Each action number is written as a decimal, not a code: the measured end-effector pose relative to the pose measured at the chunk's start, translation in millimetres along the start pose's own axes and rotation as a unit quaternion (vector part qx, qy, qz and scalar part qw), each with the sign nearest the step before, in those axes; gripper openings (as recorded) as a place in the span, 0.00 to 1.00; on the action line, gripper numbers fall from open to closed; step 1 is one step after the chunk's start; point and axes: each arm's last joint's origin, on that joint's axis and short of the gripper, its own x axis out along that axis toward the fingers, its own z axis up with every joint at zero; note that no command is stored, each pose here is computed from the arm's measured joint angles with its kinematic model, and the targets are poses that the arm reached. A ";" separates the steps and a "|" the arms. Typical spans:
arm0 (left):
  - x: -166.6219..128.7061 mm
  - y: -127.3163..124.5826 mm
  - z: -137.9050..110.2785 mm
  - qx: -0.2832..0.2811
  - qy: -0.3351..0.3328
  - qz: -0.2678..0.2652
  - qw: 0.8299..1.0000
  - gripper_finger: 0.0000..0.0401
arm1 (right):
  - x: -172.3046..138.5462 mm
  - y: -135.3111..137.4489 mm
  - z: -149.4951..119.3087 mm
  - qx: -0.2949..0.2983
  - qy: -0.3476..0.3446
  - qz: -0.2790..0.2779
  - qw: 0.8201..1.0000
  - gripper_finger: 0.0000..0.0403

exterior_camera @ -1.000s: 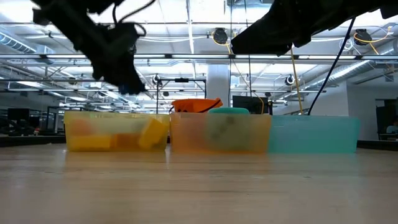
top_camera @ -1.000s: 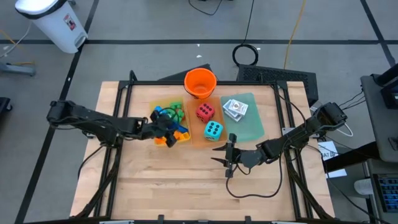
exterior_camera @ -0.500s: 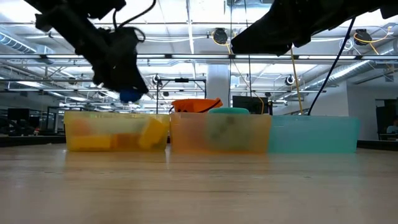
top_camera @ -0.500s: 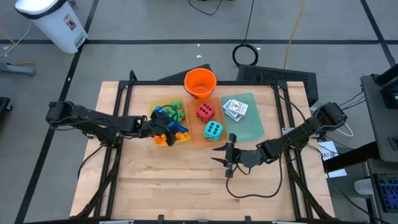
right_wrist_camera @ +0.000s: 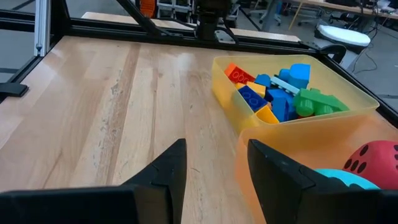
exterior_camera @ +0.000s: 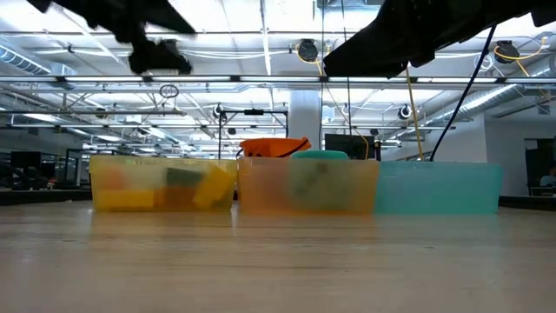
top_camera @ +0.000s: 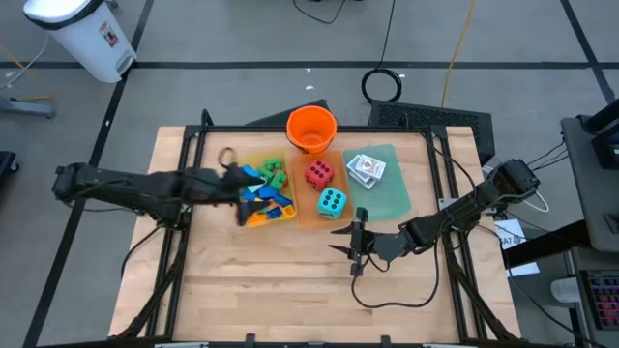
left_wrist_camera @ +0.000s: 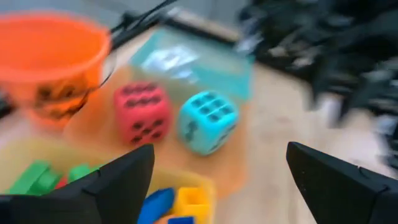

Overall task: Pick & Place Toys
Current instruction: Return to Home Position

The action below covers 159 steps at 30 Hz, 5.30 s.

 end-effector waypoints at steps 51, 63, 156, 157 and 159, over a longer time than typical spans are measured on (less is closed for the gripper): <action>-59.0 51.9 -111.9 0.100 -0.198 -0.179 0.959 0.91 | -177.7 -100.6 -57.1 0.142 -0.235 0.118 0.954 0.35; -56.0 53.4 -115.6 0.092 -0.194 -0.168 0.962 0.91 | -174.8 -108.2 -71.0 0.127 -0.200 0.065 0.969 0.35; -55.6 53.6 -116.3 0.087 -0.189 -0.168 0.964 0.91 | -157.6 -99.5 -93.0 0.103 -0.199 0.159 0.962 0.35; -55.6 53.6 -116.3 0.087 -0.189 -0.168 0.964 0.91 | -157.5 -99.5 -93.1 0.102 -0.198 0.159 0.962 0.35; -55.6 53.6 -116.3 0.087 -0.189 -0.168 0.964 0.91 | -157.5 -99.5 -93.2 0.102 -0.198 0.159 0.962 0.35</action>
